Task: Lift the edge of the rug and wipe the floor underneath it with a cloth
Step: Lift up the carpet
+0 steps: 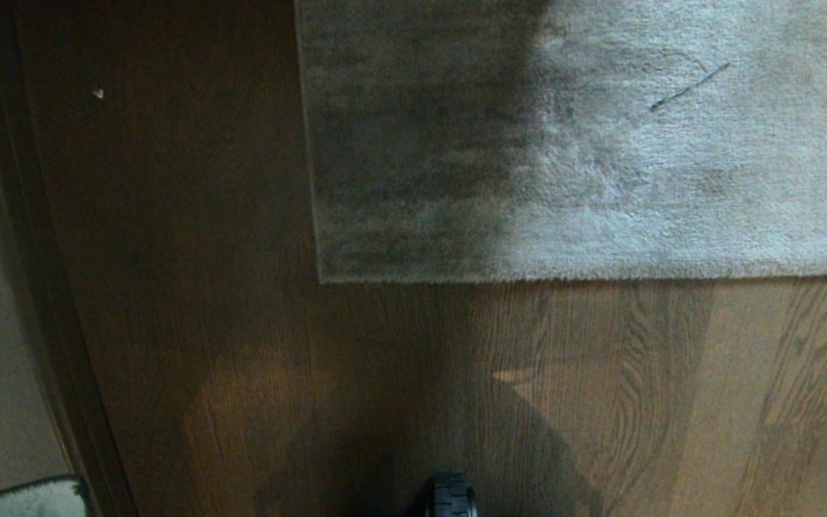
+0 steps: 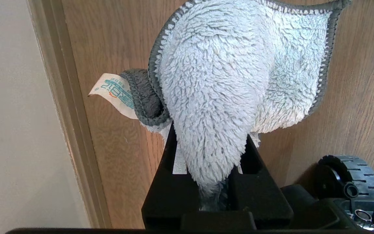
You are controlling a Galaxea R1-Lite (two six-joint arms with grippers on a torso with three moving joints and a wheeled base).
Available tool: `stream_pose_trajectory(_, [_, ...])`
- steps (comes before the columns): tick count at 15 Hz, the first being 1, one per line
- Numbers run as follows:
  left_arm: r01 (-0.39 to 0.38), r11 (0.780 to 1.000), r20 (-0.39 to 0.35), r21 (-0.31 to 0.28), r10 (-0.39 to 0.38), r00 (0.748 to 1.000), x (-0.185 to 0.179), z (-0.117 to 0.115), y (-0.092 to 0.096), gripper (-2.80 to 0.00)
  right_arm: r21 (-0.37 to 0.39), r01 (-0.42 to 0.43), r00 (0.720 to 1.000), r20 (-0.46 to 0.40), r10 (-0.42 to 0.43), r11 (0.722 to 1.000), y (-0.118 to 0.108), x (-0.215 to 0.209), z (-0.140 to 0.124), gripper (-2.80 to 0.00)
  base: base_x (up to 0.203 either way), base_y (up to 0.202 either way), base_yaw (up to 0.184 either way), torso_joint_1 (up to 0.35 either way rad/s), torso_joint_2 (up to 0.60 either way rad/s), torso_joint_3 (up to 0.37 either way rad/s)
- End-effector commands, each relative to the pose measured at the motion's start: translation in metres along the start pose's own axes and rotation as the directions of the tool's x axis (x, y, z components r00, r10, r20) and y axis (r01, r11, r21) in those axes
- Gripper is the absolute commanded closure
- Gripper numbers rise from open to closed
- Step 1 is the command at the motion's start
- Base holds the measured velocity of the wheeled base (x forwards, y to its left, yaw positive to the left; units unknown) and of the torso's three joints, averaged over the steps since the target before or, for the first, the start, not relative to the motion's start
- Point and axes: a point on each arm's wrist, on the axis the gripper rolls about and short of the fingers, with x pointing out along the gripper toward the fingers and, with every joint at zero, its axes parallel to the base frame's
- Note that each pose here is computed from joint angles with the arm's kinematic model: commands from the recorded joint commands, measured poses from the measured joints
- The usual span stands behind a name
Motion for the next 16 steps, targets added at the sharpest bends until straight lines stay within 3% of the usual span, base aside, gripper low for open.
stream_pose_trajectory(1, [0.0, 1.0, 0.002, 0.001, 0.0, 1.0, -0.0002, -0.0002, 0.0, 0.0, 0.001, 0.0, 1.0, -0.001, 0.0, 1.0, 0.0, 0.0001, 0.0001, 0.0, 0.0, 0.0, 0.0, 0.0, 0.0, 0.0])
stream_pose_trajectory(16, [0.0, 1.0, 0.002, 0.001, 0.0, 1.0, -0.0002, -0.0002, 0.0, 0.0, 0.001, 0.0, 1.0, 0.0, 0.0, 1.0, 0.0, 0.0, 0.0001, 0.0, 0.0, 0.0, 0.0, 0.0, 0.0, 0.0])
